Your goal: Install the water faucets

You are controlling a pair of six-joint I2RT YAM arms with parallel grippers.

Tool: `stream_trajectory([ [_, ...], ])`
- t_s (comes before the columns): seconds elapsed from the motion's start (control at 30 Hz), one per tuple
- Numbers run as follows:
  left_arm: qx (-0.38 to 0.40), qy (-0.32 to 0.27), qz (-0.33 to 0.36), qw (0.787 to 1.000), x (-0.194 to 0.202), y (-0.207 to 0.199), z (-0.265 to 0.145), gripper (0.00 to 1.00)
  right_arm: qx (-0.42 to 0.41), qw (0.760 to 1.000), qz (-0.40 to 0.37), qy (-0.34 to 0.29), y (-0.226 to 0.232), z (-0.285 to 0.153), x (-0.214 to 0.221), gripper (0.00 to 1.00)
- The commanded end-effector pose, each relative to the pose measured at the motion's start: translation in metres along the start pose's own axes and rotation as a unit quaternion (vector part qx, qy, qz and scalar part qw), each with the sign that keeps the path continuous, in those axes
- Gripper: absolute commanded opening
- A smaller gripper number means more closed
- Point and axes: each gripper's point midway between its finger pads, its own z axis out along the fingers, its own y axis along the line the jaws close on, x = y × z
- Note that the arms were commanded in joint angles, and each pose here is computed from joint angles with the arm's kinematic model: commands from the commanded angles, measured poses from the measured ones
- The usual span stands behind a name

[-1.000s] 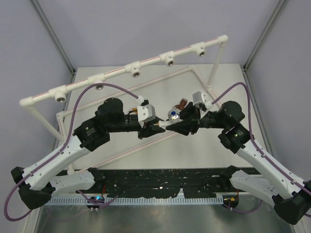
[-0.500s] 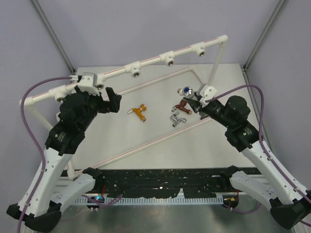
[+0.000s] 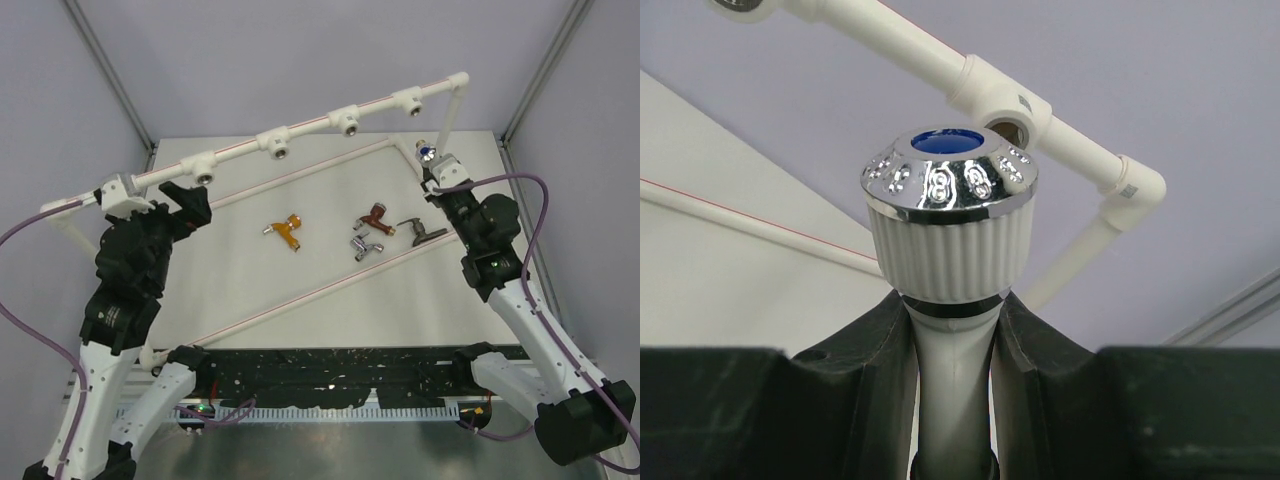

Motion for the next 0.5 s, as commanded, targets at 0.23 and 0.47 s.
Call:
stream_trajectory([
  [0.23, 0.006, -0.131, -0.293, 0.947, -0.047, -0.007, 0.029, 1.0, 0.038, 0.994, -0.039, -0.096, -0.025, 0.002, -0.044, 0.05],
  [0.47, 0.0, -0.148, -0.361, 0.921, -0.047, -0.007, 0.053, 0.99, 0.043, 0.994, -0.051, -0.091, -0.029, 0.003, -0.036, 0.05],
])
